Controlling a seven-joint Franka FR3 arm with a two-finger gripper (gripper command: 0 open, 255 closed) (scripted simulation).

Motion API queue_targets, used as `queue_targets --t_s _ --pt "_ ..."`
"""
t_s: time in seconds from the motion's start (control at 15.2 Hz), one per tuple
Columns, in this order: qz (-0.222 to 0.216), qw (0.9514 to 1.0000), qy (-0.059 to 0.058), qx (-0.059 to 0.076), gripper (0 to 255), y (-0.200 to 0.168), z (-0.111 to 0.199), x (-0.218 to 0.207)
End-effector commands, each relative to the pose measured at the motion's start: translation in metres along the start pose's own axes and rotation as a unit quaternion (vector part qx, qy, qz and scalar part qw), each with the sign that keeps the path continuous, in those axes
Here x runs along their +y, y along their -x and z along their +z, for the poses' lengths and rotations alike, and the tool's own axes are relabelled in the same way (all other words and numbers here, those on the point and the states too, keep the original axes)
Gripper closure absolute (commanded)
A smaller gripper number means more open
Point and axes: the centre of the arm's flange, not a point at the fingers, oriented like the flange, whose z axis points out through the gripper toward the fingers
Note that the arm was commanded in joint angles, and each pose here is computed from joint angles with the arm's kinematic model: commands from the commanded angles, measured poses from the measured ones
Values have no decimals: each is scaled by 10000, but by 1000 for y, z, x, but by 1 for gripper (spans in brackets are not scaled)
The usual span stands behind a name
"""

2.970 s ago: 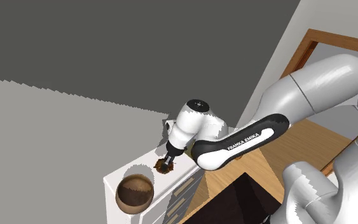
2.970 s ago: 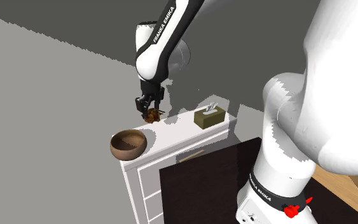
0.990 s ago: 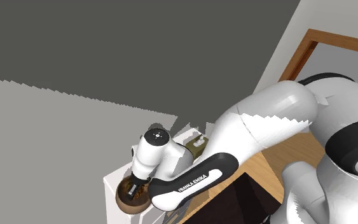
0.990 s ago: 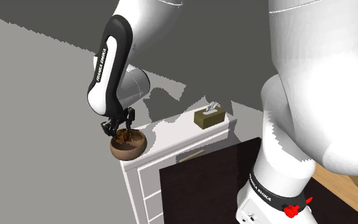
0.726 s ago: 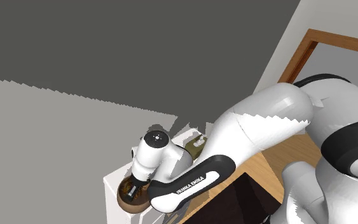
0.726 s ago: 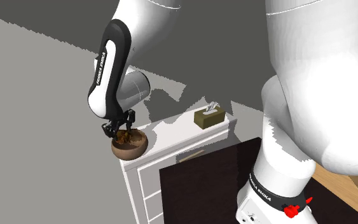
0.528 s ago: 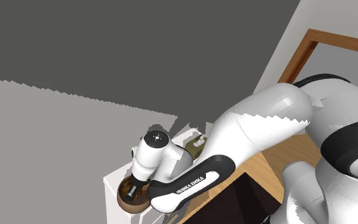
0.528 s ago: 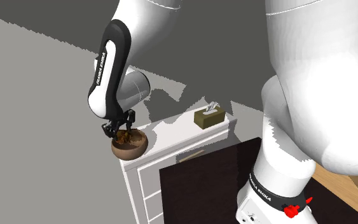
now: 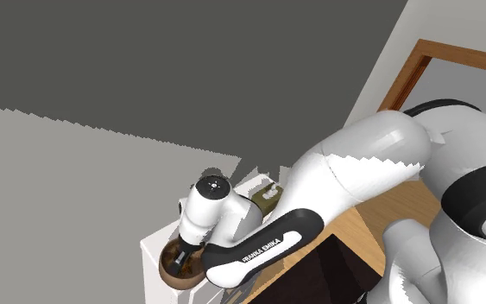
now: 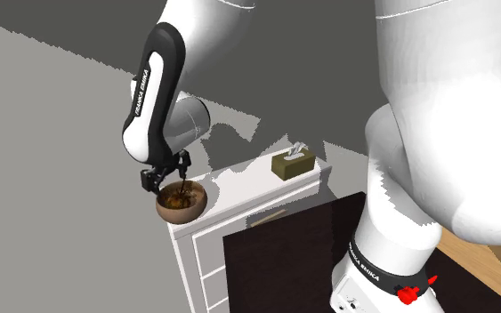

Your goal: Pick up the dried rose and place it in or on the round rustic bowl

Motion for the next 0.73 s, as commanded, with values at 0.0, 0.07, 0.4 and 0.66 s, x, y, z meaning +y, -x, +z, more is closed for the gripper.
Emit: queue_targets --t_s 0.0,0.07,0.4,0.66 --pt "-1 10000 -1 0 0 0 -20 1" --pt "-1 10000 -1 0 0 0 -33 1" --pt "-1 10000 -1 0 0 0 -43 1" --pt "-1 10000 -1 0 0 0 -43 1"
